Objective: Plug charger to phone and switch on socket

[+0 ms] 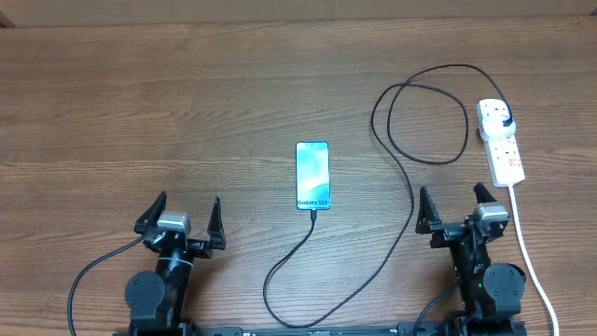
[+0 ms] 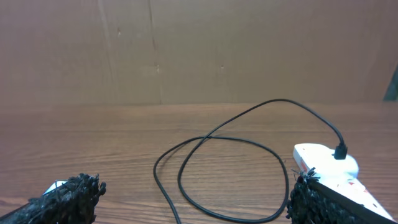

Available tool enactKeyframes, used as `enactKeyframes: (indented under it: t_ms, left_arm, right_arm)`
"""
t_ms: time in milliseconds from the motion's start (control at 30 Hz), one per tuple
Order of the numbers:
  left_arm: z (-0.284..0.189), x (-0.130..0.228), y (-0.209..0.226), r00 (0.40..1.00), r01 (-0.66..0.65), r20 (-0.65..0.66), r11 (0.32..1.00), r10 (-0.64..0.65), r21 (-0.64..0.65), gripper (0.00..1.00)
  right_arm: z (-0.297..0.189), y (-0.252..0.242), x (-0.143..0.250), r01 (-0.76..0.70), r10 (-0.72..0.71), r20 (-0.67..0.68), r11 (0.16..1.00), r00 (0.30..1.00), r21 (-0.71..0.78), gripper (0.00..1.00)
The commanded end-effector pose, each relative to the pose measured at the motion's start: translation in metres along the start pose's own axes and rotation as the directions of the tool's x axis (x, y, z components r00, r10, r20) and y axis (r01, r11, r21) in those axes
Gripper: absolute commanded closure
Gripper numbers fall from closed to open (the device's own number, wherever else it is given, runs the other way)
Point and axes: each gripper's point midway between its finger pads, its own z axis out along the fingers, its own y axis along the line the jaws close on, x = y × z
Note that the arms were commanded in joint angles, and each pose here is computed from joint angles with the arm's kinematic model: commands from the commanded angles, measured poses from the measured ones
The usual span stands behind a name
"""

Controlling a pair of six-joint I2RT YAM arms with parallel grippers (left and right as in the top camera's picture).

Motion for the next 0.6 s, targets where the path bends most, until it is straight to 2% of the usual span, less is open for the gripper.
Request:
enactKeyframes:
  t_ms: [0, 567]
  left_arm:
    - [-0.0004, 0.0001, -0.0009, 1.0, 0.006, 0.004, 1.0, -0.006, 0.008, 0.0]
    - [-0.0004, 0.0001, -0.0009, 1.0, 0.006, 0.004, 1.0, -0.006, 0.008, 0.01]
  right_arm:
    - [0.0001, -0.0001, 0.0018, 0.035, -0.035, 0.003, 0.999, 0.999, 0.003, 0.0]
    - [0.0001, -0.0003, 0.0017, 0.035, -0.035, 0.004, 0.999, 0.999, 0.004, 0.0]
